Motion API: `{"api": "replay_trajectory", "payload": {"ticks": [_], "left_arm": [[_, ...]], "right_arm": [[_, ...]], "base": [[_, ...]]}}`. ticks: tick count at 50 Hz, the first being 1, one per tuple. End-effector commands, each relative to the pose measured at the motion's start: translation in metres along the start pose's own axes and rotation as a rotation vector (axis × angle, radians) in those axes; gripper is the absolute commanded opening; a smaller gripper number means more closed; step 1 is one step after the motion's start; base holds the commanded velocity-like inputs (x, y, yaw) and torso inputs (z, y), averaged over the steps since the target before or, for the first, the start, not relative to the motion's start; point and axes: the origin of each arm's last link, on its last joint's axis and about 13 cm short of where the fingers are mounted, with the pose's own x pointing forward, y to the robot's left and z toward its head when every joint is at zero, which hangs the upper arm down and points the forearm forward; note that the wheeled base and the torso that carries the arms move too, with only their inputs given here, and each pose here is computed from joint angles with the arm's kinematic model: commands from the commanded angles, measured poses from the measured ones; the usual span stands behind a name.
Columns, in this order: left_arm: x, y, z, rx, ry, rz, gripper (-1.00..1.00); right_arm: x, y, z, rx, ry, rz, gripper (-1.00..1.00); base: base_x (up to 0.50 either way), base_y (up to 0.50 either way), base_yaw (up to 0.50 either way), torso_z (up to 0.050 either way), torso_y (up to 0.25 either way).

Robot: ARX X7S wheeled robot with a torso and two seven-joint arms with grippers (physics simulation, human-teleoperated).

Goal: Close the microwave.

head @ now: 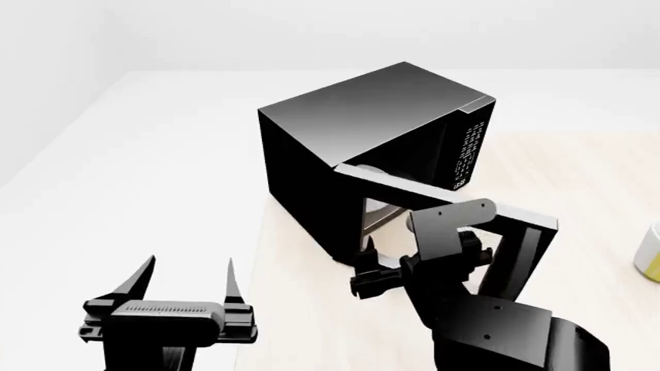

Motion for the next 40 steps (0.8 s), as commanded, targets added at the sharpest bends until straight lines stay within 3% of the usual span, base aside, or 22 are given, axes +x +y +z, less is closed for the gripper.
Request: {"api": "replay_trajectory", "payload": {"ticks": [1,40], "left_arm": [[0.000,-0.001,0.000,0.000,0.001,-0.003,1.00],[0.000,0.000,-0.001,0.003,0.001,-0.003,1.00]], "right_arm": [[0.006,-0.004,-0.004,-0.009,0.033,-0.026,1.00],[0.024,-0.013,-0.003,-0.035,0.042,-0.077,1.00]], "base": [[0.00,0.00,0.00,0.000,0.000],[0.00,0.00,0.00,0.000,0.000]]}}
